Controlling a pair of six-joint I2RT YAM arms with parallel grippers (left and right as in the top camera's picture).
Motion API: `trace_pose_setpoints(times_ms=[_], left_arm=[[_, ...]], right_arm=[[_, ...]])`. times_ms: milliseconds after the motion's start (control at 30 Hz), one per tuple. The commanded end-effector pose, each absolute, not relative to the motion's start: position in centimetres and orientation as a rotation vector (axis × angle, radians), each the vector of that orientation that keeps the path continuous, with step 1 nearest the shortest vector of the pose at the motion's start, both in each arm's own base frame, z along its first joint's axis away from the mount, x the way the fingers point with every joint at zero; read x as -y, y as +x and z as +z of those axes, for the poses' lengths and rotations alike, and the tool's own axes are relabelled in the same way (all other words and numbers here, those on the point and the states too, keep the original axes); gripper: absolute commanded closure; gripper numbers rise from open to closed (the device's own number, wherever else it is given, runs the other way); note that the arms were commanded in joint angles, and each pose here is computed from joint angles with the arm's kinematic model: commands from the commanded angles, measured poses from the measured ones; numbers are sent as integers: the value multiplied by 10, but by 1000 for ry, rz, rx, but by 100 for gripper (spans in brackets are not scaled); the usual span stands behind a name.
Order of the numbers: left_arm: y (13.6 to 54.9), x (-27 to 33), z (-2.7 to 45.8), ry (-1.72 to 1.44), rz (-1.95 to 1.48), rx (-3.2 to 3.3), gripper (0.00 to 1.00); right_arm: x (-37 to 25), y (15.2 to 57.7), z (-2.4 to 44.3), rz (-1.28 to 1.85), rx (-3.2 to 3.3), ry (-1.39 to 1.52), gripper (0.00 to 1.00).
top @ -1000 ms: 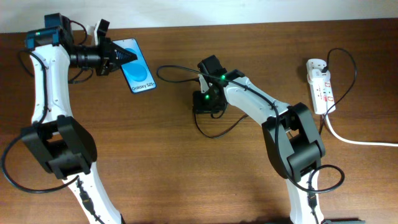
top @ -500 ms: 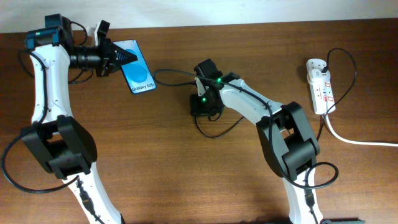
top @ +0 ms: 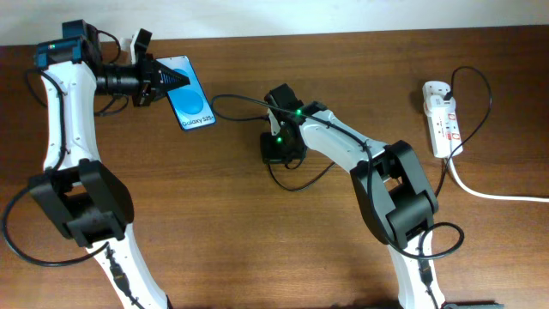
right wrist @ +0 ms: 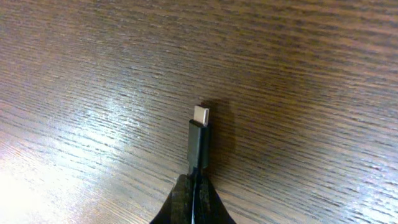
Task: Plug charger to phone and switch on socket
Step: 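Raise the plug with the right gripper toward the phone's bottom port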
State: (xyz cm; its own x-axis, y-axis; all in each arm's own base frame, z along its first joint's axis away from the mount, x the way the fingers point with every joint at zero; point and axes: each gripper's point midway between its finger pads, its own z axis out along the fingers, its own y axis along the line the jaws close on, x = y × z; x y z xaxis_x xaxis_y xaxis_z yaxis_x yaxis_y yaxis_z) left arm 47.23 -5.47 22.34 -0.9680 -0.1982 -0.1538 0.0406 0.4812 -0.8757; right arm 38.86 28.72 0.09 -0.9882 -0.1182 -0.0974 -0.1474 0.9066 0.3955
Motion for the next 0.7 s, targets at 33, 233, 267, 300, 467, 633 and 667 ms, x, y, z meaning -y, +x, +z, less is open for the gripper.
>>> trace_pose_setpoints(times_ms=[33,233,267,300,467,633,667], left_arm=[[472,54,235,-99,-1501,-2449,100],[465,72,249,18,-1603,-2367,100],[463,78,249,46,-1606,-2370,100],[460,87,250,81,-1618,-2373,100],[447,126,265,257,-1728,-2281,100],[437,158,279,434,-1799,-2154,100],[435,163,279,453,-1801,-2150,100]], right_arm=[[-276,387,20,759,-2995,-239,96],[-233,377,195,998,-2660,-360,96],[-222,369,219,993,-2615,-374,96],[-212,355,245,1003,-2571,-395,96],[-198,307,285,1029,-2530,-431,96],[-177,269,266,1059,-2458,-261,96],[-175,265,256,1072,-2459,-228,96]])
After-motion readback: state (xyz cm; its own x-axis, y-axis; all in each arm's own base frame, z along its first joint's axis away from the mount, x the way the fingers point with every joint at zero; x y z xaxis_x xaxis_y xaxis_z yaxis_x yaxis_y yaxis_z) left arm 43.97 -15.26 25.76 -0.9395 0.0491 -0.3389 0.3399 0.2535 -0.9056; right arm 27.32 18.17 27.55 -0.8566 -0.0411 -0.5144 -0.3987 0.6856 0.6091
